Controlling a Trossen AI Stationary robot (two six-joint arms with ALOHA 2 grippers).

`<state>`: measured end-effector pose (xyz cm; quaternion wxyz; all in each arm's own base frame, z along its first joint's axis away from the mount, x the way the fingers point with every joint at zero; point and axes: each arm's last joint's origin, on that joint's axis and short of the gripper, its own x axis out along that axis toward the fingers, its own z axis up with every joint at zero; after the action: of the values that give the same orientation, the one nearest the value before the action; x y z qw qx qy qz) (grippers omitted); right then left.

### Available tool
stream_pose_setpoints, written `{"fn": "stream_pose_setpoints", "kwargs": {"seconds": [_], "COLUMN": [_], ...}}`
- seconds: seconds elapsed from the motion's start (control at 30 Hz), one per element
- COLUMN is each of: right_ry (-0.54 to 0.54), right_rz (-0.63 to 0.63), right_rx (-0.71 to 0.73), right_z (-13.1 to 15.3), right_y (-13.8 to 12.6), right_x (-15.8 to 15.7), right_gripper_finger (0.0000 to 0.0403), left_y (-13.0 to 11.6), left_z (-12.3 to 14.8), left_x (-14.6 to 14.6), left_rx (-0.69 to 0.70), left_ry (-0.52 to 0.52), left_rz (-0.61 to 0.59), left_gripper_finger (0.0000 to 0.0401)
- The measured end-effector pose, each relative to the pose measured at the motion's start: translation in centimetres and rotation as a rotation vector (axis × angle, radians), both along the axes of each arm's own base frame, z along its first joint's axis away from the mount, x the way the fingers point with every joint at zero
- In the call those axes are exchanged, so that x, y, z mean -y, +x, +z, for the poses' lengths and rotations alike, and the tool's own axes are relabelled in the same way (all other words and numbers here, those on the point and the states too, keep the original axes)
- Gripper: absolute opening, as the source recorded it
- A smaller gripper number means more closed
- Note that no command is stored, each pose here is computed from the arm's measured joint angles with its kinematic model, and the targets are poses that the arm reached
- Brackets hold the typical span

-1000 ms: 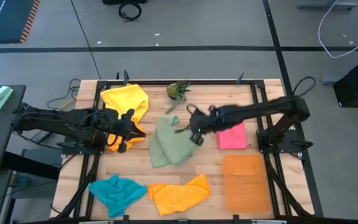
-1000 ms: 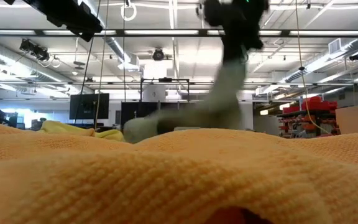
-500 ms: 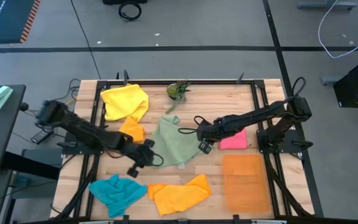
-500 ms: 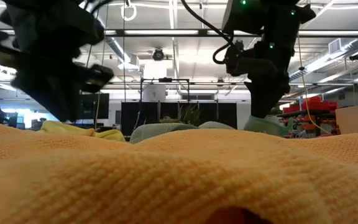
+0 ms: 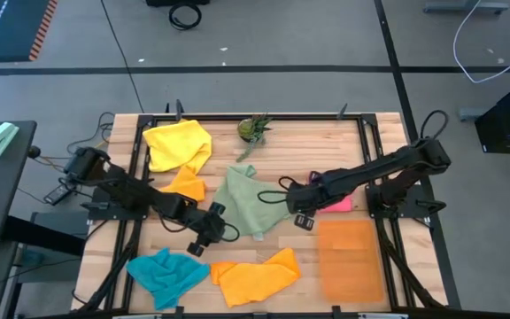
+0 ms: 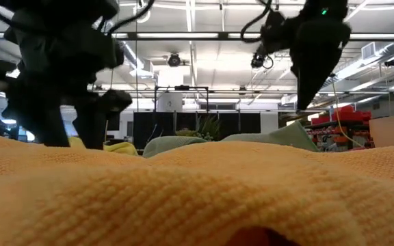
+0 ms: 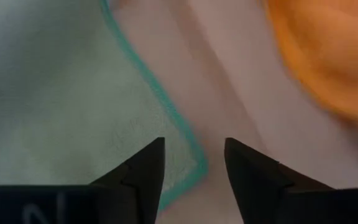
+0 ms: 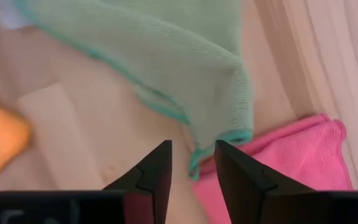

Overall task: Fold microfiber towels
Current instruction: Fold the green microfiber towel

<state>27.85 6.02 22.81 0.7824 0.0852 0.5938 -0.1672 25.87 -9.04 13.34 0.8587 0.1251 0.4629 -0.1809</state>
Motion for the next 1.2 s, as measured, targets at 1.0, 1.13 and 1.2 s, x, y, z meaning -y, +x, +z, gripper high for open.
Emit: {"fn": "stream_pose_setpoints", "kwargs": {"seconds": [1.0, 1.13, 1.2], "right_ry": [-0.143, -0.098, -0.082], "right_rz": [0.176, 0.069, 0.027], "right_rx": [-0.170, -0.070, -0.037], "right_z": [-3.9, -2.3, -2.2], "right_y": [-0.2, -1.1, -1.8], "right_x": [-4.0, -3.6, -2.8], "right_gripper_finger": [0.0131, 0.0125, 0.0121], "left_y": [0.4, 0.4, 0.4], "left_z": [-1.6, -1.6, -1.6], "left_x": [-0.4, -0.4, -0.4], "left_rx": [-0.072, -0.074, -0.074], "left_ry": [-0.035, -0.034, -0.034], "left_rz": [0.108, 0.107, 0.107], "left_gripper_finger": [0.0010, 0.0014, 0.0023]}}
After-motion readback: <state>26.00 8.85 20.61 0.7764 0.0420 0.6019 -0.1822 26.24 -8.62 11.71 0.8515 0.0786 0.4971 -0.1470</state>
